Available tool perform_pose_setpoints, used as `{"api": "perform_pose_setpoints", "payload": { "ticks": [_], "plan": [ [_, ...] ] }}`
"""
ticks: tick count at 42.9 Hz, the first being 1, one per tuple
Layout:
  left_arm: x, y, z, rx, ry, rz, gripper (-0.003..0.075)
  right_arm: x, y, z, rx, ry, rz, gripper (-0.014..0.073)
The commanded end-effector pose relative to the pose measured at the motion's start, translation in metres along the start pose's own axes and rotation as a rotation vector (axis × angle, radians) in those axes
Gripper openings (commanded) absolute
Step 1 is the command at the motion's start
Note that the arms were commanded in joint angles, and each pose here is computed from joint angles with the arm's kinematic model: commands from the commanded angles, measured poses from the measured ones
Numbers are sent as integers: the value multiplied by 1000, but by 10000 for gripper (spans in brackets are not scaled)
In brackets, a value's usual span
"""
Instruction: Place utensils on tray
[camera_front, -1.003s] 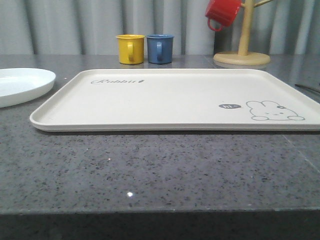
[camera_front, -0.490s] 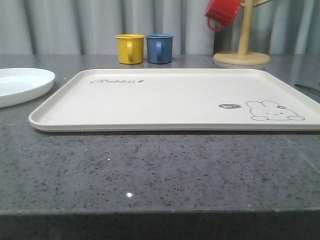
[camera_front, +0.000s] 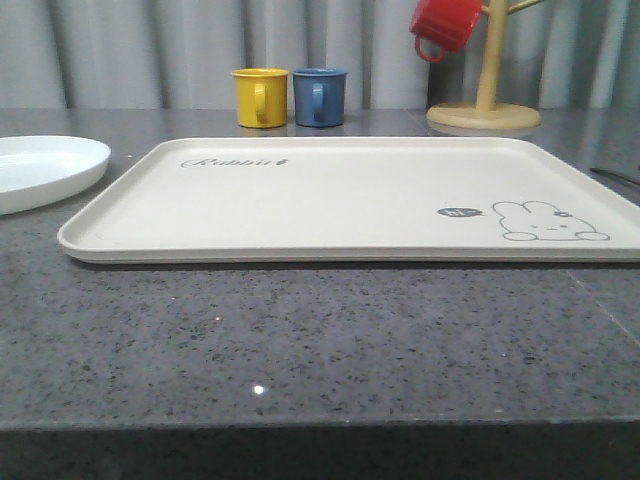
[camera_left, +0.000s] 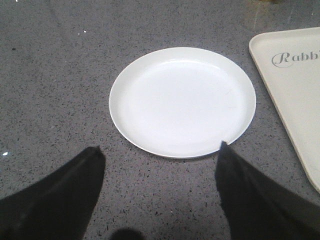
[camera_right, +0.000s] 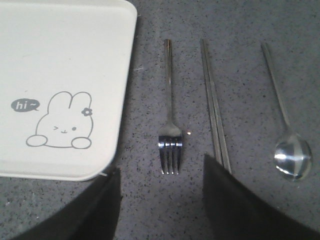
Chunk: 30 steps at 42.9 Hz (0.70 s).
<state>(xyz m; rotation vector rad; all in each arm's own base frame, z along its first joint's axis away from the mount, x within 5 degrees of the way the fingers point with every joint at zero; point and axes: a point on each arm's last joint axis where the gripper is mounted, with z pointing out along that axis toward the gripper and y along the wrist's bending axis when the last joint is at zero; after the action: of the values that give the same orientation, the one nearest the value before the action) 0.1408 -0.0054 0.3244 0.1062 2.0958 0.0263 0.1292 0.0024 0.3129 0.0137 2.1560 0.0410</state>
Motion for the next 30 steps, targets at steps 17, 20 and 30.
{"api": "perform_pose_setpoints", "payload": {
  "ticks": [17, 20, 30],
  "plan": [
    [-43, 18, 64, -57, 334, -7, 525, -15, -1, -5, 6, -89, -1, 449],
    [-46, 31, 75, -87, 352, -69, 525, -15, -1, -5, 6, -89, -1, 449],
    [-56, 70, 113, 41, 307, -258, 525, -15, -1, -5, 6, -87, -1, 449]
  ]
}}
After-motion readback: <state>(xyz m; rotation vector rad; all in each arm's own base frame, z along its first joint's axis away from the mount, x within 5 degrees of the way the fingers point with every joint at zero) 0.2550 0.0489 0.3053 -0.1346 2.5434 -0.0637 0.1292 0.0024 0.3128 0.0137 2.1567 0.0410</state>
